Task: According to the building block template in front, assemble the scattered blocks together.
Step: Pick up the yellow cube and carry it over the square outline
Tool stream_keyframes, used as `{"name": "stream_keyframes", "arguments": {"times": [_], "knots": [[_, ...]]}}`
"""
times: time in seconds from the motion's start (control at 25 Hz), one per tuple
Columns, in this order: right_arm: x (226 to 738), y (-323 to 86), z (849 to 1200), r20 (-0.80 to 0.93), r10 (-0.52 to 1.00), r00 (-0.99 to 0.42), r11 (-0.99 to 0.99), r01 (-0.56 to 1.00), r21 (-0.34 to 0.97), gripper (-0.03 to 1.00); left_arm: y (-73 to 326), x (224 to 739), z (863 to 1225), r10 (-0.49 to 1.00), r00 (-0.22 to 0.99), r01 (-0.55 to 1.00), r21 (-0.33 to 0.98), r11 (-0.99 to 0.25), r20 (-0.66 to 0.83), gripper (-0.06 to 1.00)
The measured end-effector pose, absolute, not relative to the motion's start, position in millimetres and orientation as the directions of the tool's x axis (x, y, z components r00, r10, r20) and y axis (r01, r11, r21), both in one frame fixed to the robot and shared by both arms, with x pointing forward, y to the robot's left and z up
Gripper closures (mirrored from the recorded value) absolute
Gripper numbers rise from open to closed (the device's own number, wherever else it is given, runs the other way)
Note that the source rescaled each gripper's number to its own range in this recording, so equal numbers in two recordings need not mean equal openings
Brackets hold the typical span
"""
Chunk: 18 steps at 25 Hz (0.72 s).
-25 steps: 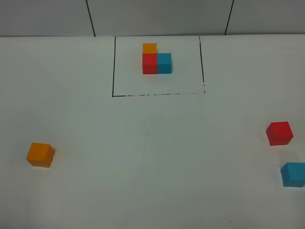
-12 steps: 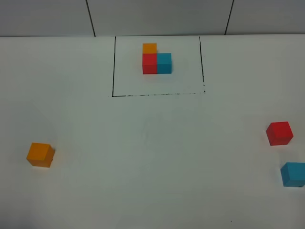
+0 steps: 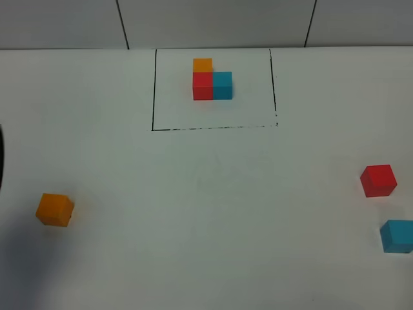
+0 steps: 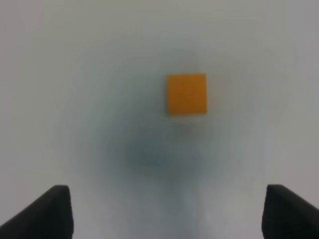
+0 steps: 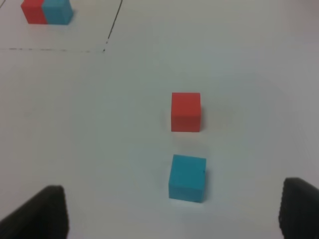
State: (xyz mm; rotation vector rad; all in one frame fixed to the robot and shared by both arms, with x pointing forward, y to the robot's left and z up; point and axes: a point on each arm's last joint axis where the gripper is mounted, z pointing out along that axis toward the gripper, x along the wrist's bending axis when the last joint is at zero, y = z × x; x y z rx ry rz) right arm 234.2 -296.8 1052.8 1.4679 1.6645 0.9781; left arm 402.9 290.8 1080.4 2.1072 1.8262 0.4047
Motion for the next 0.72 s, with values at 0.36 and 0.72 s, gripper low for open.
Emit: {"name": "stream_keyframes", "arguments": {"times": [0.36,0.72], "knots": [[234,-297,1053,-0.022,0.993,-0.112,0.072,0.464,0.883,0.25,267,491,1022,0.980,0.196,0.971,0.150,-0.187,-0.046,0.02],[234,-297,1053,-0.022,0.993,-0.112,0.072,0.464,0.883,0.25,256,521,965,0.981,0.190,0.981,0.045,-0.188,-0.044,0.02]]}}
